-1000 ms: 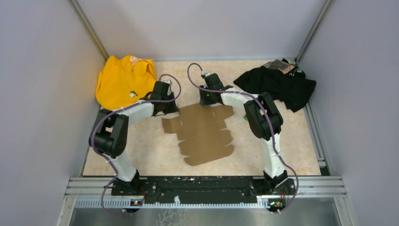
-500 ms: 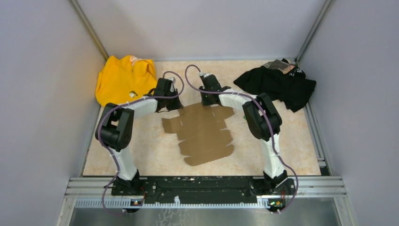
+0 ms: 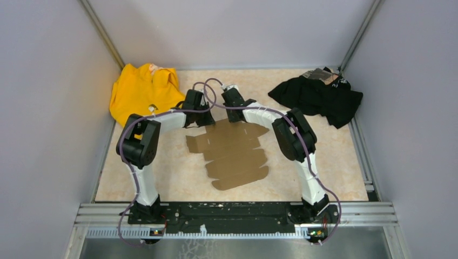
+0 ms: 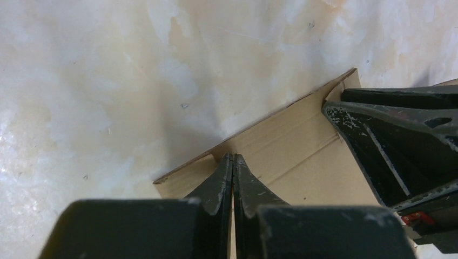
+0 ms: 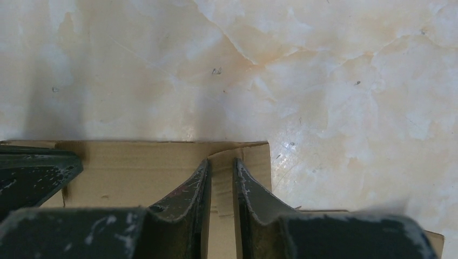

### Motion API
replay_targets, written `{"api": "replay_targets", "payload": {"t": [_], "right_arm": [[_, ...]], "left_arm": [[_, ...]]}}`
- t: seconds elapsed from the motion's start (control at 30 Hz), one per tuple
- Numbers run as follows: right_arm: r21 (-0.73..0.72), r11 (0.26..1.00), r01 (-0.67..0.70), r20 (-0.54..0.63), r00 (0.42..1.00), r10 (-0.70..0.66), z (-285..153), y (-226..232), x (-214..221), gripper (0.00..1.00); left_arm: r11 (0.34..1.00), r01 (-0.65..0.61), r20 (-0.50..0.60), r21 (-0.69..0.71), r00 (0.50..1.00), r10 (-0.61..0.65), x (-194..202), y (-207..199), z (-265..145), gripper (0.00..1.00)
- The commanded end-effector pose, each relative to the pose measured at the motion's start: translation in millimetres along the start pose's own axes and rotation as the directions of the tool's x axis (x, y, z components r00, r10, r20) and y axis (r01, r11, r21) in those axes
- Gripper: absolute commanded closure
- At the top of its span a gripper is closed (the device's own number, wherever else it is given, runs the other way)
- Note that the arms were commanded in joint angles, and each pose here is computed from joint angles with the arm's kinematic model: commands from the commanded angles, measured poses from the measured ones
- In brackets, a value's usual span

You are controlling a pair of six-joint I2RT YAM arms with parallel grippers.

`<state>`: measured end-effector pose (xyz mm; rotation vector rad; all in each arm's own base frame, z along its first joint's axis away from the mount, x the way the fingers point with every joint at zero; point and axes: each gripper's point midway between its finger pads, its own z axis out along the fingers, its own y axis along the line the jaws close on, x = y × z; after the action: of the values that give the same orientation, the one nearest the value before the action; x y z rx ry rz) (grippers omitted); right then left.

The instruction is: Fold the paper box

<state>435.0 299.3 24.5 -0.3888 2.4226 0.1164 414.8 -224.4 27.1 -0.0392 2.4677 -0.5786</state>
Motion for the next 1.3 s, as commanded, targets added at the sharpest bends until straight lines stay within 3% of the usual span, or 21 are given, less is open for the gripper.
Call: {"api": "replay_targets", "payload": {"t": [0.0, 0.3, 0.47, 0.6, 0.8, 0.87, 0.9, 0.93, 1.0, 1.13, 1.27], "right_arm": [[0.055, 0.997, 0.049, -0.317, 0.948, -0.030, 23.6, -16.8, 113.2, 1.00], [-0.050, 0.994, -0.099, -0.245, 0.966, 0.084, 21.3, 2.4, 64.7, 0.93], [-0.104, 0.989, -0.101, -0.097, 0.991, 0.091, -22.1, 0.1, 4.9, 0.71], [-0.138, 0.988, -0.071, 0.041, 0.996, 0.078, -80.6, -5.5, -42.1, 0.57], [-0.222, 0.972, -0.074, 0.108, 0.989, 0.100, -154.0, -8.0, -50.8, 0.31], [-0.245, 0.965, -0.089, 0.093, 0.989, 0.115, -162.2, -8.5, -35.1, 0.22], [-0.258, 0.961, -0.098, 0.077, 0.990, 0.121, -165.1, -7.8, -25.5, 0.17], [-0.260, 0.959, -0.108, 0.059, 0.990, 0.128, -166.0, -8.7, -15.6, 0.15], [-0.252, 0.960, -0.127, 0.020, 0.990, 0.136, -163.1, -11.7, 5.8, 0.15], [-0.152, 0.973, -0.171, -0.024, 0.985, 0.170, -158.9, -31.3, 39.3, 0.25], [-0.095, 0.980, -0.176, -0.042, 0.984, 0.173, -167.7, -46.1, 58.9, 0.58]], "left_arm": [[1.000, -0.009, -0.044, -0.024, 0.999, 0.008, 8.9, 4.5, 13.8, 0.96], [0.997, -0.080, 0.004, 0.006, 0.997, 0.080, -60.5, -14.2, 29.6, 0.97], [0.992, -0.121, 0.102, 0.026, 0.988, 0.118, -114.8, -41.4, -15.3, 0.93], [0.991, -0.124, 0.186, 0.058, 0.976, 0.112, -135.9, -63.5, -72.7, 0.81], [0.993, -0.091, 0.280, 0.076, 0.958, 0.067, -126.2, -70.8, -156.2, 0.40], [0.995, -0.076, 0.308, 0.071, 0.950, 0.050, -117.0, -66.5, -175.1, 0.09], [0.995, -0.068, 0.321, 0.069, 0.946, 0.042, -113.4, -63.9, -182.1, 0.02], [0.996, -0.058, 0.331, 0.066, 0.943, 0.033, -109.9, -61.5, -189.3, 0.02], [0.998, -0.040, 0.336, 0.056, 0.942, 0.019, -102.4, -56.7, -197.1, 0.02], [0.997, -0.032, 0.311, 0.072, 0.951, 0.008, -85.8, -53.7, -198.9, 0.02], [0.988, -0.035, 0.234, 0.152, 0.972, -0.002, -51.2, -56.2, -192.6, 0.02]]}}
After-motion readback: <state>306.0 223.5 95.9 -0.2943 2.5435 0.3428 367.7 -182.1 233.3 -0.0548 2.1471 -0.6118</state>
